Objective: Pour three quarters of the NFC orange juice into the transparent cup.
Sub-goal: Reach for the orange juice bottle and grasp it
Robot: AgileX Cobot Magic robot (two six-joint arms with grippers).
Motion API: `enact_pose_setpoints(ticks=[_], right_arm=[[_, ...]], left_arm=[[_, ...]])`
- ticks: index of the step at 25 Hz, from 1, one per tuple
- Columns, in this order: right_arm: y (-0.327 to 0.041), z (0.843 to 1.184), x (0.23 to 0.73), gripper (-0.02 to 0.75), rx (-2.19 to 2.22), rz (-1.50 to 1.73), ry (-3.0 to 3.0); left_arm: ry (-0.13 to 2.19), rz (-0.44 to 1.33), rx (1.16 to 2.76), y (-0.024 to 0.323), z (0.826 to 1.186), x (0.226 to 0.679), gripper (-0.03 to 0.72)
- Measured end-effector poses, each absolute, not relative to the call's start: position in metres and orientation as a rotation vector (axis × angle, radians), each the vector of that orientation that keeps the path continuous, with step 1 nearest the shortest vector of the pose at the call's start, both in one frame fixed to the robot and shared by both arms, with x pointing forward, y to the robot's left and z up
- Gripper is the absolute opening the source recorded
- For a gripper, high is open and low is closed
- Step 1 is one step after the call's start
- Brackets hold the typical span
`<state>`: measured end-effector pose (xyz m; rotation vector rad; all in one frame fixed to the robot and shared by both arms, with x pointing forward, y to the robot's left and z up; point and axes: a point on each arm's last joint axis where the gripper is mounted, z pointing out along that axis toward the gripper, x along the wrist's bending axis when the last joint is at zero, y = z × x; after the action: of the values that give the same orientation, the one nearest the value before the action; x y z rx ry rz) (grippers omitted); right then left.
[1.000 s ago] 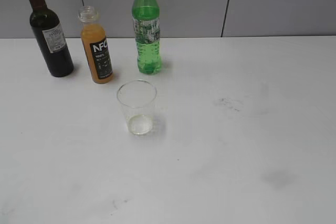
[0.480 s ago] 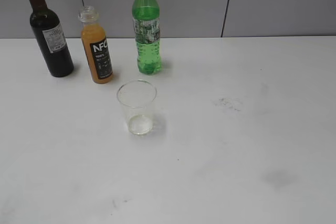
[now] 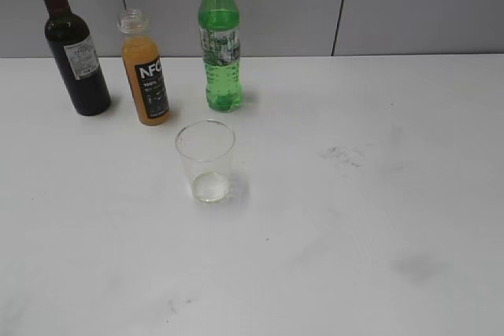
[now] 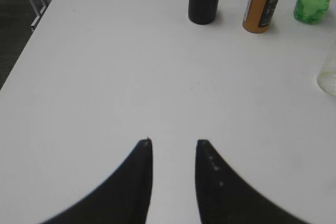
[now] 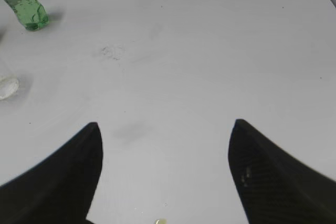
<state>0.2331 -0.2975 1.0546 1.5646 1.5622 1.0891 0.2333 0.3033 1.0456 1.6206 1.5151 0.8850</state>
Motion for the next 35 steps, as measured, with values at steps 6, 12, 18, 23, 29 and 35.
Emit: enact_pose_setpoints(ticks=[6, 12, 18, 23, 29, 35], right_arm=[[-0.298, 1.055, 0.233, 0.572, 1.565, 1.089, 1.562], [-0.298, 1.055, 0.233, 0.572, 1.564, 1.090, 1.561], [-0.298, 1.055, 0.233, 0.571, 1.564, 1.090, 1.561], [-0.298, 1.055, 0.233, 0.571, 1.564, 1.090, 1.561], [-0.298, 1.055, 0.233, 0.571, 1.564, 1.090, 1.561], [-0.298, 1.055, 0.233, 0.571, 1.564, 1.090, 1.561]], left_arm=[[1.515, 0.885, 1.621, 0.303, 1.046, 0.233, 0.229], [1.515, 0.883, 1.620, 0.303, 1.046, 0.233, 0.527], [1.523, 0.862, 1.630, 0.302, 1.046, 0.237, 0.670], [1.495, 0.859, 1.624, 0.299, 1.057, 0.258, 0.673], [1.433, 0.916, 1.578, 0.295, 1.072, 0.300, 0.666], [1.392, 0.956, 1.529, 0.291, 1.076, 0.349, 0.655]])
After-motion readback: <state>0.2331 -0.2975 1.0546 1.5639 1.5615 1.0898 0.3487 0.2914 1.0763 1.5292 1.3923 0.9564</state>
